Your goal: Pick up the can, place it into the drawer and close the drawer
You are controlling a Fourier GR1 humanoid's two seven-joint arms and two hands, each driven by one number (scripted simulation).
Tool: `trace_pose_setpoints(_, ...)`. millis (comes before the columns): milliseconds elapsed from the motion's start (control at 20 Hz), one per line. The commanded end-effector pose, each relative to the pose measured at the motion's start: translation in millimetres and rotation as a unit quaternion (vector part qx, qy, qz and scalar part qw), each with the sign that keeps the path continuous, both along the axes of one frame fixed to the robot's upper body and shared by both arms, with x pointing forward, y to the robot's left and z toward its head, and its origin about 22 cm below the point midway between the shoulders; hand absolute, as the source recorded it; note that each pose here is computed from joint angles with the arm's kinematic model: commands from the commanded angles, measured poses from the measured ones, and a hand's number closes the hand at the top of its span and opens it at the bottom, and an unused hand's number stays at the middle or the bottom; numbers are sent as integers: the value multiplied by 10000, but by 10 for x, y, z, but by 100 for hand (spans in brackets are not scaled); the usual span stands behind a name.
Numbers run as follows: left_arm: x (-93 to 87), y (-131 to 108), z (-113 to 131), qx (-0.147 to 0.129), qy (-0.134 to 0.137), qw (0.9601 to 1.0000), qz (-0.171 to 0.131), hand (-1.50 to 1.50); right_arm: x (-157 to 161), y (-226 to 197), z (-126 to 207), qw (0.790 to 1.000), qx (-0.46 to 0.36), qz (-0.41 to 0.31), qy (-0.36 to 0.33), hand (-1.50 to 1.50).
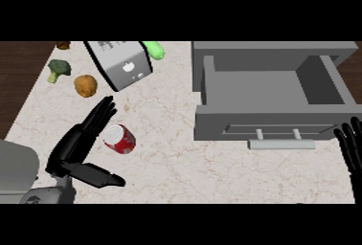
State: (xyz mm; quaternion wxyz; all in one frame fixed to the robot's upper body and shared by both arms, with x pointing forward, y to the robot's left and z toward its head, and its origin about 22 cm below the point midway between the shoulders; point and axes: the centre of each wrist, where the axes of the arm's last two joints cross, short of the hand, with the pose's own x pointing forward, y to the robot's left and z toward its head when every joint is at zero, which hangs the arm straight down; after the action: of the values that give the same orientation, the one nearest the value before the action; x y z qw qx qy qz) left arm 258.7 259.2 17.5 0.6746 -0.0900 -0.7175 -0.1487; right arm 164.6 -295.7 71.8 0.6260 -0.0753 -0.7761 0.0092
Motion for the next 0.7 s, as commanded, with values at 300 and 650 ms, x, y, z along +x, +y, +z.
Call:
trace_pose_setpoints(300,44,574,-312,131,25,9997,194,-150,40,92,1,9999,62,114,-5,-150)
trace_pose_setpoints(650,232,595,-520,177,117,9996,175,-150,7,191,47,10000,18,-9,-32,-150)
